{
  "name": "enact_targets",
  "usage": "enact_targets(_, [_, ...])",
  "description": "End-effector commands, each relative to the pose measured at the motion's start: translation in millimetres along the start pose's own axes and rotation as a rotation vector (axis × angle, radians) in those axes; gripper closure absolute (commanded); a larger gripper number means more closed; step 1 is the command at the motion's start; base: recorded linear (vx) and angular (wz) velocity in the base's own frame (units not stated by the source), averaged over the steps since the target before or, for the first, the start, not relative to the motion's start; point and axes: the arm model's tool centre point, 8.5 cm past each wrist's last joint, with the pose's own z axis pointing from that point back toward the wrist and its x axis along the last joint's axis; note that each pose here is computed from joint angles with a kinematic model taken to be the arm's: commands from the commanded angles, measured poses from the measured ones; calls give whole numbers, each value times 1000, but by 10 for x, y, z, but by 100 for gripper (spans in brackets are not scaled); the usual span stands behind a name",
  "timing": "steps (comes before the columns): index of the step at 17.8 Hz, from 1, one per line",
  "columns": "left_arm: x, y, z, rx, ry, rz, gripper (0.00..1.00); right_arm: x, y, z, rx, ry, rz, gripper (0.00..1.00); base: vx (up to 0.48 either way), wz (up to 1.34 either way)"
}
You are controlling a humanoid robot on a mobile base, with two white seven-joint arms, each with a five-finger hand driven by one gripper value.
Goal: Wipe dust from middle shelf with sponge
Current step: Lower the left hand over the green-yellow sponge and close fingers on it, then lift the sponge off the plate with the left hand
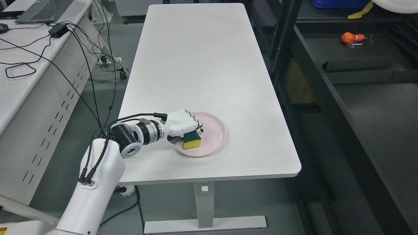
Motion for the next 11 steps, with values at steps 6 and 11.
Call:
enact_targets(6, [-87, 18, 109, 125, -44, 181, 75, 97, -101, -2, -15, -23, -3, 0, 0, 0])
enact_targets(11, [-66, 8, 328, 490, -204, 637, 100, 97, -101, -2, -15, -23, -3, 0, 4, 0])
